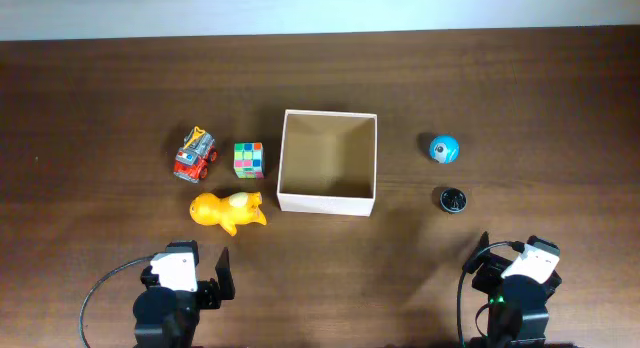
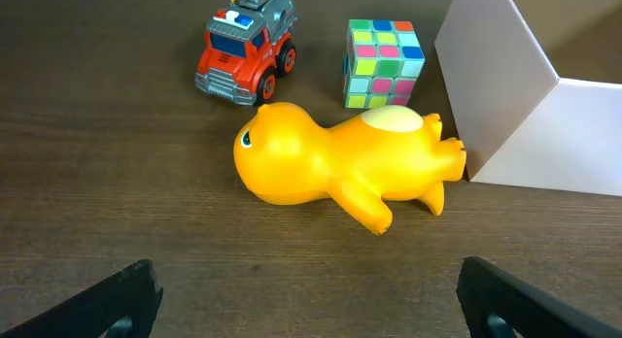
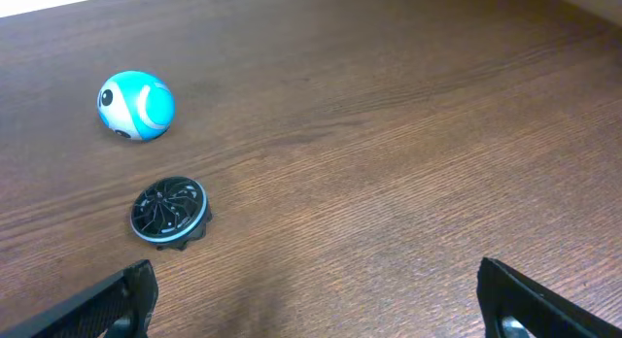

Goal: Pack container

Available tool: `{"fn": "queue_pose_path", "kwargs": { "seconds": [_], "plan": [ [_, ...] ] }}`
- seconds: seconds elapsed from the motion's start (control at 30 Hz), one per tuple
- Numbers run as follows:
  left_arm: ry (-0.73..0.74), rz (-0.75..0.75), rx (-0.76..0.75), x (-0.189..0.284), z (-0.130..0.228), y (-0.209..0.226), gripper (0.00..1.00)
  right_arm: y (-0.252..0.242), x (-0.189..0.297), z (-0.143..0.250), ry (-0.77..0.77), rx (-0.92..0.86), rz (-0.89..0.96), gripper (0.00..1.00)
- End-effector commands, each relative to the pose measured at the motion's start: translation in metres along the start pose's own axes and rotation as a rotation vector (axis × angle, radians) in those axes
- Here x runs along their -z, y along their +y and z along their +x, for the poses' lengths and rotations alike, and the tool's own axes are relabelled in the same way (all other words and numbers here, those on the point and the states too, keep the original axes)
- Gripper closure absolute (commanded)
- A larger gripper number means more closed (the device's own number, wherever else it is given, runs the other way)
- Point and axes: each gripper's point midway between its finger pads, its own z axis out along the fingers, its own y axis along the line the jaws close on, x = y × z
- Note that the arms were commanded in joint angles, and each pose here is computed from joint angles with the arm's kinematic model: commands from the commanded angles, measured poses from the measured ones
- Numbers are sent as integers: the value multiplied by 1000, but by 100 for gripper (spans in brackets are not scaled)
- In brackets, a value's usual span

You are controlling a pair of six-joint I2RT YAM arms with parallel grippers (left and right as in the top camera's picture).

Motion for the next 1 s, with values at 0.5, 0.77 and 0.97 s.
{"fn": "queue_pose_path", "kwargs": {
  "seconds": [0.5,0.77,0.97],
  "plan": [
    [2,18,-21,-1,3,-3,1,-2,-1,2,-3,-13,9,1],
    [-101,72,41,1,-23,-12,1,9,0,-5,-20,-25,-50,1],
    [-147,76,46,7,-46,-14,1,31,18,-36,-63,-45,-187,1]
  ]
}}
